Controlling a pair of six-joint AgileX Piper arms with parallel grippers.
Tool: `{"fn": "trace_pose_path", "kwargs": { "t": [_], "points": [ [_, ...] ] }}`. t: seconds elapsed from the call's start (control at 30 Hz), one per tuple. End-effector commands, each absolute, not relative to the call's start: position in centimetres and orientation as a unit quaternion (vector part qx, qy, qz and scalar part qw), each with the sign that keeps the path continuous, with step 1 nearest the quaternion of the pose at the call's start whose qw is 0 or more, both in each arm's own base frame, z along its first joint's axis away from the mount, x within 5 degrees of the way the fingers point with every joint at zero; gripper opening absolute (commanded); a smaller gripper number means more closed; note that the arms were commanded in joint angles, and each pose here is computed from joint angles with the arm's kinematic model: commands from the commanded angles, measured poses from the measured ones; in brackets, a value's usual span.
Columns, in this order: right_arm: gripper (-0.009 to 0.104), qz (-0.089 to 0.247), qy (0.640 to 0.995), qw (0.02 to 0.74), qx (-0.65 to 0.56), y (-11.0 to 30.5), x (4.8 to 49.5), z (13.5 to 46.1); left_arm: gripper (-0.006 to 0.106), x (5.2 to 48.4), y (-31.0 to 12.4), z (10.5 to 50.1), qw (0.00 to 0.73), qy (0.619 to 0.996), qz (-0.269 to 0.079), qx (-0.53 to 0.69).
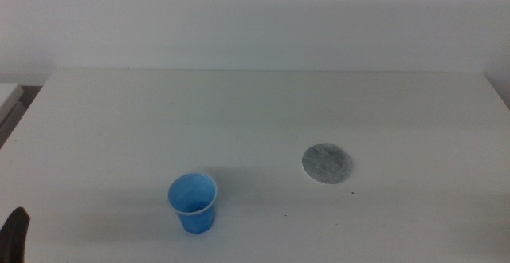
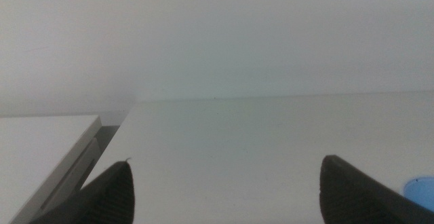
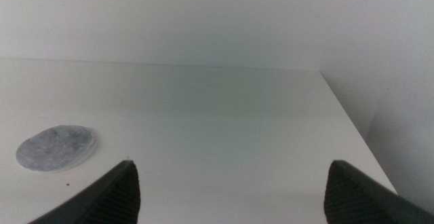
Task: Place an empty cup on a cup mat.
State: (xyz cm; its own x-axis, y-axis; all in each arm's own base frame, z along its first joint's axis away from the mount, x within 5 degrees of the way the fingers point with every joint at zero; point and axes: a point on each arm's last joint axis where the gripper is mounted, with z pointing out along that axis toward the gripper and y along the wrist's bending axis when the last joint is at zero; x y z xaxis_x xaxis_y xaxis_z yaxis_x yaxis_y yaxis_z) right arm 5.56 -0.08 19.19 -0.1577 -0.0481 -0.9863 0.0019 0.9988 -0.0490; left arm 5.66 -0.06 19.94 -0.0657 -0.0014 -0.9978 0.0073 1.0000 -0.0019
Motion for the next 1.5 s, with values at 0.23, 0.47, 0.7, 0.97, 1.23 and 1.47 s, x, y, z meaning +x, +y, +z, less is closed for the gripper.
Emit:
{"fn": "trace_pose_path", "kwargs": {
  "t": [0.23, 0.47, 0.7, 0.97, 1.23, 1.47],
  "points": [
    [0.093, -0.023, 0.758, 0.651, -0.019, -0.1, 5.5, 19.2, 0.094, 7.3, -0.4, 28.2, 0.559, 0.828, -0.030, -0.001],
    [0.093, -0.023, 0.758, 0.651, -0.019, -0.1, 5.5, 19.2, 0.094, 13.3, -1.7, 34.3, 0.353, 0.930, -0.099, -0.009],
    [0.093, -0.023, 0.758, 0.651, -0.019, -0.1, 5.5, 19.2, 0.094, 21.2, -4.8, 32.8, 0.215, 0.967, -0.122, 0.057],
    [0.093, -0.023, 0.758, 0.651, -0.019, -0.1, 5.5, 19.2, 0.094, 26.0, -10.7, 29.0, 0.164, 0.973, -0.116, 0.115],
    [0.093, -0.023, 0.758, 0.651, -0.019, -0.1, 5.5, 19.2, 0.094, 28.6, -12.4, 23.2, 0.087, 0.984, -0.097, 0.121],
    [0.093, -0.023, 0.758, 0.651, -0.019, -0.1, 5.5, 19.2, 0.086, 29.7, -12.9, 19.3, 0.029, 0.989, -0.086, 0.118]
  ]
}}
